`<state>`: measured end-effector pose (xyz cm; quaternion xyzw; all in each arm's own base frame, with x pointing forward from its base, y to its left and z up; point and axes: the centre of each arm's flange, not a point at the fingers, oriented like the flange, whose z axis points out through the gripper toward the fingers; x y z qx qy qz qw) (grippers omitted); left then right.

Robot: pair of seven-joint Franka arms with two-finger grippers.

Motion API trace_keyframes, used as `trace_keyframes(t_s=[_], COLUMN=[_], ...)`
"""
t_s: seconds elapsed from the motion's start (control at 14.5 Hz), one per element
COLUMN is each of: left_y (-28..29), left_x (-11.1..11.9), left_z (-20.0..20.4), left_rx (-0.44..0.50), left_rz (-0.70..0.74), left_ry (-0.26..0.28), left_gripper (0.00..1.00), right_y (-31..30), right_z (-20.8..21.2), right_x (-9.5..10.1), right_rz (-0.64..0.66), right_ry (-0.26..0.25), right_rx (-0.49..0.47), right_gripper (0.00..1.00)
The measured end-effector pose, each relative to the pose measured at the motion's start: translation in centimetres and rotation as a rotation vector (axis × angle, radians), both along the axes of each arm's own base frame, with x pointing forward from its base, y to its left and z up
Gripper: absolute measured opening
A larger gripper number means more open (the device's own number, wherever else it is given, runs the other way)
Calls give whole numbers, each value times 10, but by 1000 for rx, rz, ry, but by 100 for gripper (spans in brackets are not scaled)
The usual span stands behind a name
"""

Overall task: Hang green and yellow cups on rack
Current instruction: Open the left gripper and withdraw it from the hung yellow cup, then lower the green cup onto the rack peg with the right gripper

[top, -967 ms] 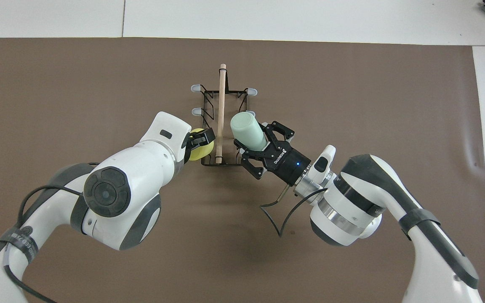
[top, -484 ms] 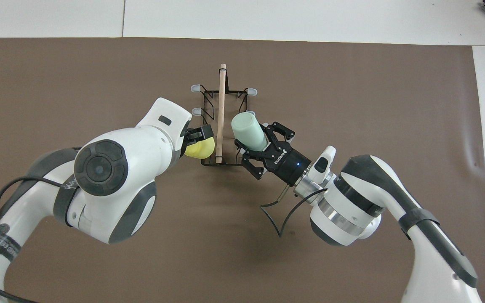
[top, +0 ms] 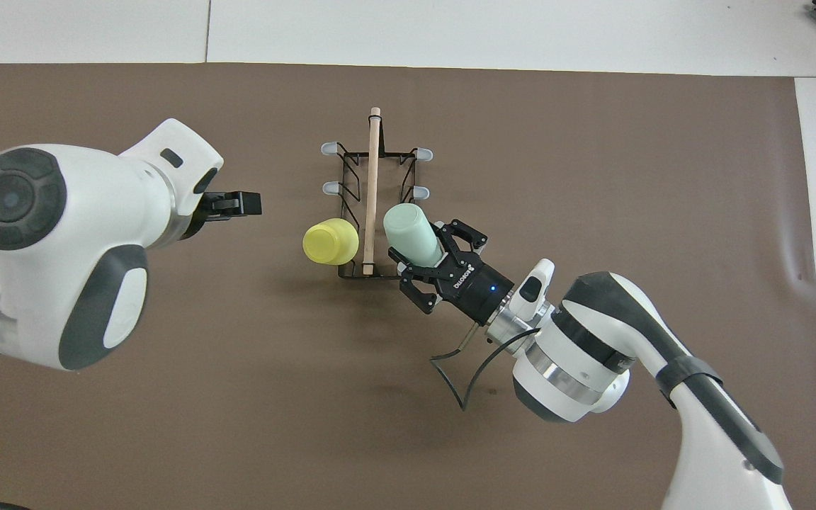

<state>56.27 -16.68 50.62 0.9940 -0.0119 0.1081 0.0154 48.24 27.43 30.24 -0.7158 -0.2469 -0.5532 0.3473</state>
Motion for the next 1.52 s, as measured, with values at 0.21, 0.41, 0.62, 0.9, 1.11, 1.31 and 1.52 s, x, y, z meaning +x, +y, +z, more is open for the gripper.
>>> trace_keyframes(t_s=[0.21, 0.41, 0.62, 0.9, 1.11, 1.31, 1.52], left_y=[48, 88, 109, 131, 141, 140, 141], left_x=[11, 17, 16, 9, 2, -5, -8], left_z=[22, 54, 81, 102, 105, 112, 114], left_rx=[42, 64, 82, 98, 99, 98, 97], left_rz=[-69, -96, -137, -189, -201, -206, -204], left_ry=[17, 15, 47, 104, 166, 191, 200], left_gripper=[100, 100, 100, 100, 100, 100, 100], right_y=[0, -3, -13, -19, -18, -18, -18], right_z=[-1, -14, -40, -44, -45, -45, -45], right_x=[-1, 0, 6, 10, 10, 10, 10], right_rz=[4, 27, 29, 24, 25, 26, 25], right_ry=[-12, -81, -105, -121, -121, -121, -120], right_rx=[-2, 14, 8, 15, 16, 16, 14], right_gripper=[67, 67, 67, 67, 67, 70, 99])
